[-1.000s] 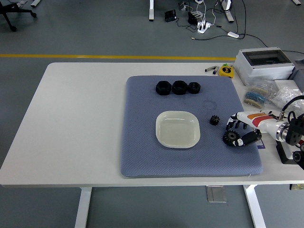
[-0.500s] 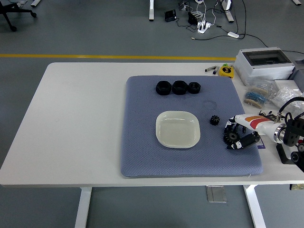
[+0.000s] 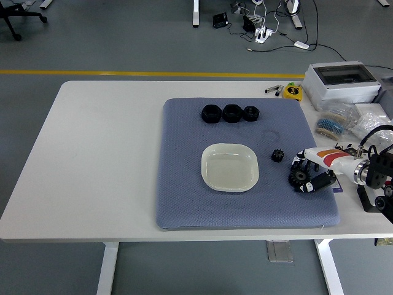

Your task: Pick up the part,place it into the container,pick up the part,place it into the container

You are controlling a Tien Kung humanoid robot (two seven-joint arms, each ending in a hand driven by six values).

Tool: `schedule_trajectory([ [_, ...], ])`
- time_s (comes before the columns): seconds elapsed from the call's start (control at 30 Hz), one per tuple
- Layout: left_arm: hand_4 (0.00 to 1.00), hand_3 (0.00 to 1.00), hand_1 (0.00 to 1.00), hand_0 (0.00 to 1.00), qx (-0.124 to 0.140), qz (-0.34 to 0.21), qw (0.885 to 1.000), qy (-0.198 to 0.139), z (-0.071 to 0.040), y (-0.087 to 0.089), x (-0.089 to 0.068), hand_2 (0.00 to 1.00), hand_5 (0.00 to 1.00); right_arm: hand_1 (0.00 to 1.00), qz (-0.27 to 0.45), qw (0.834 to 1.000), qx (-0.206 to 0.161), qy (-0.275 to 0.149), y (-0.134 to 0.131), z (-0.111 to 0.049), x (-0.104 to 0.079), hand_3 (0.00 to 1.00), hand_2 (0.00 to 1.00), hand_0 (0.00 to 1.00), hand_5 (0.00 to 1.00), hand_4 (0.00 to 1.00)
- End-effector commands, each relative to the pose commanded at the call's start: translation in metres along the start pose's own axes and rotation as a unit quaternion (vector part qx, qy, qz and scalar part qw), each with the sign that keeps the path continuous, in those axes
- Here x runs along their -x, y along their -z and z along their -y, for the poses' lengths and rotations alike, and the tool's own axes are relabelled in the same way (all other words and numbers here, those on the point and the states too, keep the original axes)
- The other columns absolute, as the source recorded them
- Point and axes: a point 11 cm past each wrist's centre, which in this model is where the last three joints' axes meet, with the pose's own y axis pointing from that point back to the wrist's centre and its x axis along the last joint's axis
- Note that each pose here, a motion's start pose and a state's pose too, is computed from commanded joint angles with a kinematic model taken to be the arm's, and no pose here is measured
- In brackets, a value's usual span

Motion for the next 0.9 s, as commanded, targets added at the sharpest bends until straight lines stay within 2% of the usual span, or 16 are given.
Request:
schedule_trajectory([
  [0.07, 0.712, 0.678, 0.729, 0.726, 0.000, 0.001, 1.000, 0.000, 0.000, 0.000, 0.000, 0.765, 0.675, 0.461, -0.001, 1.000, 0.002, 0.000, -0.001, 0.000, 0.000, 0.532, 0.530, 0.366, 0.273, 0.768],
  [0.1, 0.712, 0.678, 0.729, 0.726, 0.000, 0.001, 1.000, 0.000, 0.000, 0.000, 0.000, 0.765, 0.675, 0.437, 0.000, 1.000, 0.003, 0.000, -0.002, 0.000, 0.001, 0.509, 0.505, 0.349, 0.273, 0.734],
  [0.27, 0.712, 0.678, 0.729, 0.726, 0.000, 0.001, 1.000, 0.000, 0.000, 0.000, 0.000, 0.765, 0.675, 0.437, 0.006, 1.000, 0.003, 0.000, -0.002, -0.001, 0.001, 0.509, 0.505, 0.349, 0.273, 0.734],
  [0.3, 0.712, 0.679, 0.729, 0.726, 0.000, 0.001, 1.000, 0.000, 0.000, 0.000, 0.000, 0.765, 0.675, 0.417, 0.007, 1.000, 0.002, -0.001, -0.001, -0.001, 0.000, 0.499, 0.485, 0.277, 0.288, 0.723],
  [0.47, 0.712, 0.679, 0.729, 0.726, -0.002, 0.002, 1.000, 0.000, 0.000, 0.001, 0.000, 0.765, 0.675, 0.417, 0.010, 1.000, -0.006, -0.006, 0.004, 0.000, -0.002, 0.499, 0.485, 0.277, 0.288, 0.723],
  [0.5, 0.711, 0.677, 0.729, 0.727, -0.002, 0.002, 1.000, 0.000, 0.000, 0.002, 0.000, 0.765, 0.676, 0.401, 0.011, 1.000, -0.007, -0.006, 0.005, 0.000, -0.003, 0.497, 0.473, 0.221, 0.303, 0.718],
  [0.9, 0.710, 0.676, 0.729, 0.726, -0.005, 0.003, 1.000, 0.000, 0.000, 0.005, -0.001, 0.765, 0.673, 0.398, 0.003, 0.999, -0.040, -0.022, 0.029, -0.001, -0.019, 0.502, 0.478, 0.221, 0.289, 0.704],
])
